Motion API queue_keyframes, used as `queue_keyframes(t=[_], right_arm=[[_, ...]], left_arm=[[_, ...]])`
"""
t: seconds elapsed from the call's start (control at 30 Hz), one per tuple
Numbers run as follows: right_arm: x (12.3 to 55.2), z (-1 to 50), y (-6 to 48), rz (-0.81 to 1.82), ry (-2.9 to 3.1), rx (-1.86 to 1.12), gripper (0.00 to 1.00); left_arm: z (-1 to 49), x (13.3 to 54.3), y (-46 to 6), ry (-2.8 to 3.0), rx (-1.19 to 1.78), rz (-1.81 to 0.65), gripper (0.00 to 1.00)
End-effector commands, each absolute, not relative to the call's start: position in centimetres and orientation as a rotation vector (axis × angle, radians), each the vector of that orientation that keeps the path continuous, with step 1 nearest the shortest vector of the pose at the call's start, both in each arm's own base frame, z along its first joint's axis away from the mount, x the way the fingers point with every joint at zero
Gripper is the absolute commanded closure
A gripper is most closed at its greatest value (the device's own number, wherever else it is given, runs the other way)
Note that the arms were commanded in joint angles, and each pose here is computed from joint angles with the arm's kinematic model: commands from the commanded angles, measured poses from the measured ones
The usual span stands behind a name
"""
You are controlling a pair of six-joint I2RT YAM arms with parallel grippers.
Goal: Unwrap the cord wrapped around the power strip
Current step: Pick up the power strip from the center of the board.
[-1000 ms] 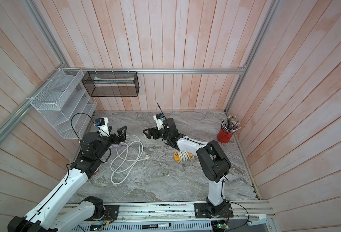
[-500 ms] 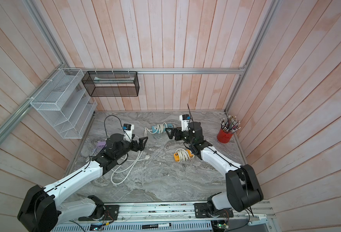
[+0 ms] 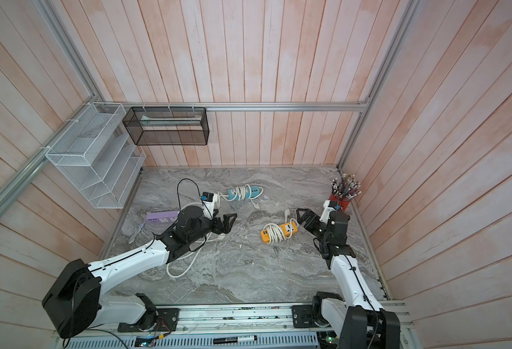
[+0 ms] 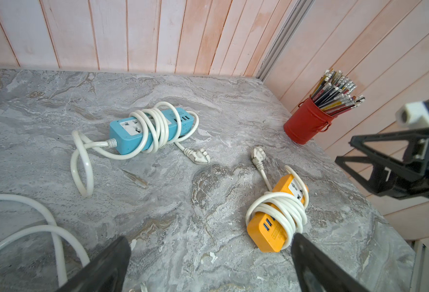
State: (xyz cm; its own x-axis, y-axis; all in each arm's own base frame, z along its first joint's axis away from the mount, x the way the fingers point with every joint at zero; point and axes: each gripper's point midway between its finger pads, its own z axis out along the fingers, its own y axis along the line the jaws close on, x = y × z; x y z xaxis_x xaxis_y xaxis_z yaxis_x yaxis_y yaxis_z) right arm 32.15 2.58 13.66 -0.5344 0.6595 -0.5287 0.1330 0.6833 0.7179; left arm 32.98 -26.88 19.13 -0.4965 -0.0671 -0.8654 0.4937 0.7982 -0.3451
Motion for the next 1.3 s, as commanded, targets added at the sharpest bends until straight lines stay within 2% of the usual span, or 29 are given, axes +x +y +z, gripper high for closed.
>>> queue_keyframes(t=[0.0,0.3,0.67,0.97,1.27], right_arm=[[29.9,11.0,3.6,1.003,2.083,0.73,0.02],[29.2,8.5,5.1,1.15,2.114,0.735,0.06],[30.5,7.2,6.1,1.338,2.034,0.743,0.35],[31.1,6.6,5.6,1.306,1.995,0.723,0.37],[31.6,5.4,5.9,1.408,1.93,0.763,0.39]], left_arm=[[19.2,32.7,-26.7,1.969,0.302,-0.715,0.0],[19.2,32.4,-26.1,1.965,0.307,-0.688,0.0],[19.6,32.4,-26.1,1.955,0.312,-0.686,0.0],[19.3,32.6,-26.4,1.956,0.318,-0.688,0.0],[19.5,32.6,-26.3,1.949,0.321,-0.685,0.0]])
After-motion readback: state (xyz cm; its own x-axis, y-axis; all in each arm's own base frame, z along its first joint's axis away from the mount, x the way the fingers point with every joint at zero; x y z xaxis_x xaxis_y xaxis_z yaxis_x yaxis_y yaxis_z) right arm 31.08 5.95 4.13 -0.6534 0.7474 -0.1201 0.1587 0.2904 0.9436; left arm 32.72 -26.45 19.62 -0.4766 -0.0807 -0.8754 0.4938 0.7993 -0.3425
